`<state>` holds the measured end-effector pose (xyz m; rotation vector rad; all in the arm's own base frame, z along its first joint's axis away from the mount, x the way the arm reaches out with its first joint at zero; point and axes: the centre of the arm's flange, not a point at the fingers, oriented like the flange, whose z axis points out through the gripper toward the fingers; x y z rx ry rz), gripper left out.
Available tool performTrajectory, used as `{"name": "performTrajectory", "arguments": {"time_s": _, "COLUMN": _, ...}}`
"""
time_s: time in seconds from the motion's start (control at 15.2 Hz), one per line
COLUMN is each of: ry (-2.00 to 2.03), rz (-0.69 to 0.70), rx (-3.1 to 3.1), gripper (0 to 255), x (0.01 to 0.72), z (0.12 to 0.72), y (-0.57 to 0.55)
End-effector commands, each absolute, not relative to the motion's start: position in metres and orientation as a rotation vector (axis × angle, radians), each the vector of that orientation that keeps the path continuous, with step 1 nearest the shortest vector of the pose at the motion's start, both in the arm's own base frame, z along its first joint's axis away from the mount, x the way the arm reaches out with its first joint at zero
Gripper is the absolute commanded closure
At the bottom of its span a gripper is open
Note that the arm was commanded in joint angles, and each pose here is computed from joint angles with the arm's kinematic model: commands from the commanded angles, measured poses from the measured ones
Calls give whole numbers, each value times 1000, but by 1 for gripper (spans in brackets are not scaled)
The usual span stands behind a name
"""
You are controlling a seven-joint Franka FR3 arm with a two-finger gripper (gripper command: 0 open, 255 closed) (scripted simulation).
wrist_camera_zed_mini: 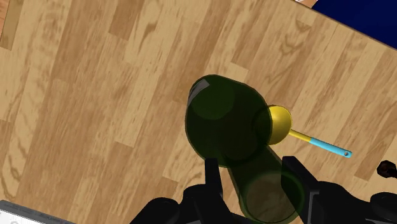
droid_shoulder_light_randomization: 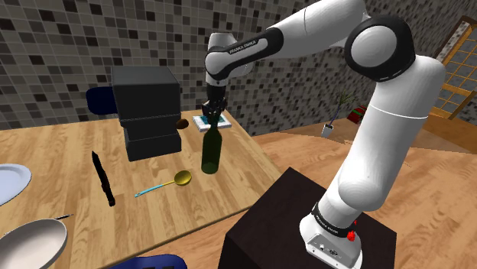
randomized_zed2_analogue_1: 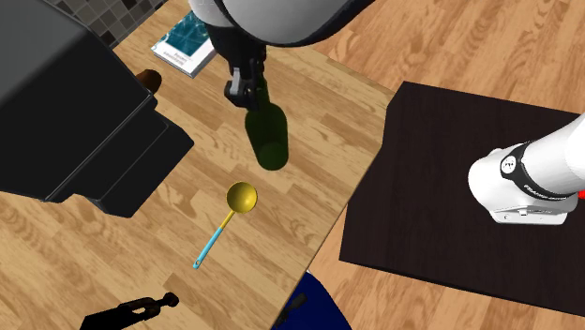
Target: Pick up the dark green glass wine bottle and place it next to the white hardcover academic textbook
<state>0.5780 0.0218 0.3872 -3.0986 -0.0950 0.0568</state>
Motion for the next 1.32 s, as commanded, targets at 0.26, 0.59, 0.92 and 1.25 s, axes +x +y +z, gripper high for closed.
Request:
{"name": "performTrajectory", "arguments": {"time_s": 0.26, "ry": -95, "rz": 57, "rx": -3099, "gripper": 255, "x": 578, "z": 419, "y": 23}}
{"name": "performTrajectory", "arguments": {"time_s": 0.59, "ry": -95, "rz": 57, "rx": -3099, "gripper": 255, "x": 578, "z": 446, "y": 23}}
{"name": "performTrajectory", "arguments": {"time_s": 0.92, "ry": -95, "rz": 57, "rx": -3099, "gripper": 255, "x": 578, "z": 472, "y": 23}}
{"name": "performTrajectory", "arguments": {"time_s": 1.25, "ry": -95, "rz": 57, "rx": -3099, "gripper": 255, "x": 578, "z": 499, "y": 23}}
